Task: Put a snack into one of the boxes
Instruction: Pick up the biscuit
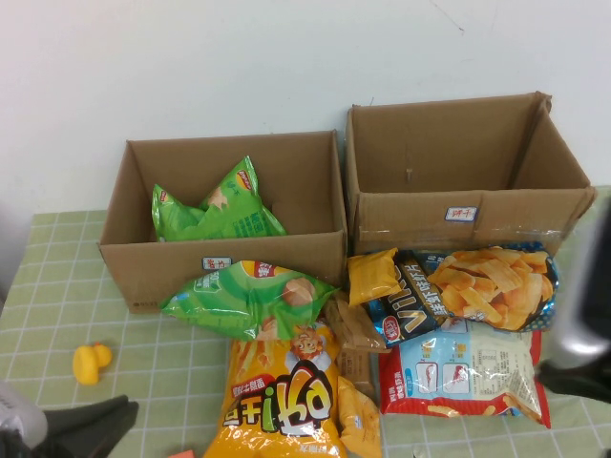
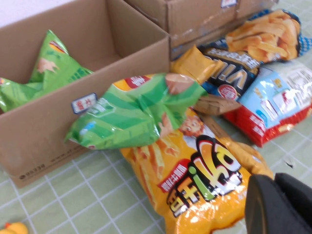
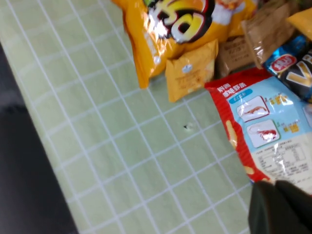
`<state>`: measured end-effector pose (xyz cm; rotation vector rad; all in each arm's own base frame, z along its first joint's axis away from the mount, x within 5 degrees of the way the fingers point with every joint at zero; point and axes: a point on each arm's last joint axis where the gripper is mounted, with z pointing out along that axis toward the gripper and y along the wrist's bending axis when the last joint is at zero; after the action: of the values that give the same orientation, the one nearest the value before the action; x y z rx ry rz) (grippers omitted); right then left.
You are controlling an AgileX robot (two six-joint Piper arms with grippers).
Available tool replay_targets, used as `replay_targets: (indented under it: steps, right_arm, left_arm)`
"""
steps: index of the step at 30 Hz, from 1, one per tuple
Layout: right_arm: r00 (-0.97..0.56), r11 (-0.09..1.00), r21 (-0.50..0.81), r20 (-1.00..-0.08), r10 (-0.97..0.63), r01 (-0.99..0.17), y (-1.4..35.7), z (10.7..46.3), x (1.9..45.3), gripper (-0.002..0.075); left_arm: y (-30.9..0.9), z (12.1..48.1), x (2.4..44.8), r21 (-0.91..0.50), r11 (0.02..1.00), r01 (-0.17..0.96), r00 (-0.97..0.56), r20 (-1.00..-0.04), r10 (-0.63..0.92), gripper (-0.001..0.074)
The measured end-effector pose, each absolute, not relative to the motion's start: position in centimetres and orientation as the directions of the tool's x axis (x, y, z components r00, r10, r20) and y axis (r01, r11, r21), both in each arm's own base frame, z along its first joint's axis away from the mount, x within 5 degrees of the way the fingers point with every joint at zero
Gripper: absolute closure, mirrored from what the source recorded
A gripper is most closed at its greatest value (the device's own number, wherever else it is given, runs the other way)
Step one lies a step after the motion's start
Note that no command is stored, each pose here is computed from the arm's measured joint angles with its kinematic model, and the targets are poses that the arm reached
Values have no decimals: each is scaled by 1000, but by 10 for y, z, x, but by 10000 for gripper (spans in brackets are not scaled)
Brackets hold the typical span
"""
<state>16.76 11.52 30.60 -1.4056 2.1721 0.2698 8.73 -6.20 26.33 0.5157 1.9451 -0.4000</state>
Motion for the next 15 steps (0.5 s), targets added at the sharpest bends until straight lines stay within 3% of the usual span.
replay_targets:
  steps: [10, 12, 15]
  right_arm:
    - [-315, 380, -170, -314, -896, -909, 185, 260, 229, 721]
    - [-306, 367, -174, -299, -904, -914, 196, 253, 240, 692]
    - [-299, 367, -185, -314, -901, -912, 212, 242, 258, 585]
  left_arm:
    - [-61, 265, 89, -50, 863, 502, -358, -921, 155, 735]
    - [-61, 265, 89, -52, 864, 501, -359, -921, 153, 735]
    - [-61, 265, 89, -52, 864, 501, -358, -921, 152, 735]
